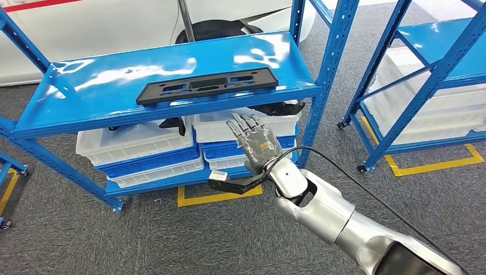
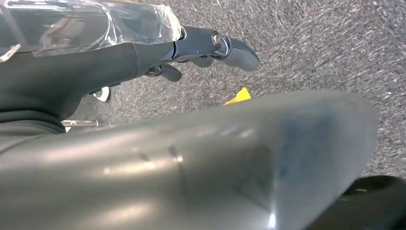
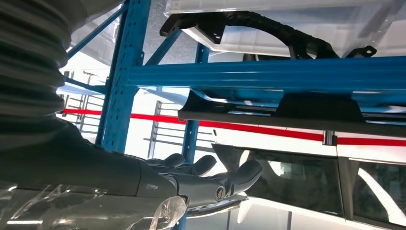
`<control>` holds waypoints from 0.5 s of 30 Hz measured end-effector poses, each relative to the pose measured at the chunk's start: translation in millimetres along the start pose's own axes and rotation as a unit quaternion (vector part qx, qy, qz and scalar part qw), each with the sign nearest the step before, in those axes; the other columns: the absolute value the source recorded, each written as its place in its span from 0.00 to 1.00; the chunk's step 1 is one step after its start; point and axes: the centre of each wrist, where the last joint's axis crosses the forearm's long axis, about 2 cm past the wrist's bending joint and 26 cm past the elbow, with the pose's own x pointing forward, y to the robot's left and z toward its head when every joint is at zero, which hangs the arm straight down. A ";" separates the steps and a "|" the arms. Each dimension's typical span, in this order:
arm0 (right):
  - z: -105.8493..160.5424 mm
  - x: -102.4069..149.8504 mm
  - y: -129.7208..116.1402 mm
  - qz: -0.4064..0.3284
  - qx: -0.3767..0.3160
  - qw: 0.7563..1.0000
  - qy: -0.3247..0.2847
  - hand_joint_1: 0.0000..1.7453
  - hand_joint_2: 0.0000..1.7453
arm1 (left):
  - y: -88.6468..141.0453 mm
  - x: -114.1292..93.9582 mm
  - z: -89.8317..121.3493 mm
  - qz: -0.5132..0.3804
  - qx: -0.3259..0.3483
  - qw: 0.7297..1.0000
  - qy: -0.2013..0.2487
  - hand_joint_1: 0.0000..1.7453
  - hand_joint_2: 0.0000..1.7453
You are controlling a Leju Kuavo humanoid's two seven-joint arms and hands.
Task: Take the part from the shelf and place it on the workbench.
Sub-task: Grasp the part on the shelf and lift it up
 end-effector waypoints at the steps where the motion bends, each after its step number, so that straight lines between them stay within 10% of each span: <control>1: 0.2 0.0 0.4 0.000 0.001 1.000 0.000 0.00 1.00 | -0.1 -0.4 0.0 0.000 0.000 1.000 0.000 0.00 0.00; 15: 1.4 0.9 1.9 -0.001 0.004 1.000 0.001 0.00 1.00 | -3.1 0.4 1.0 -0.003 -0.003 1.000 -0.001 0.00 0.00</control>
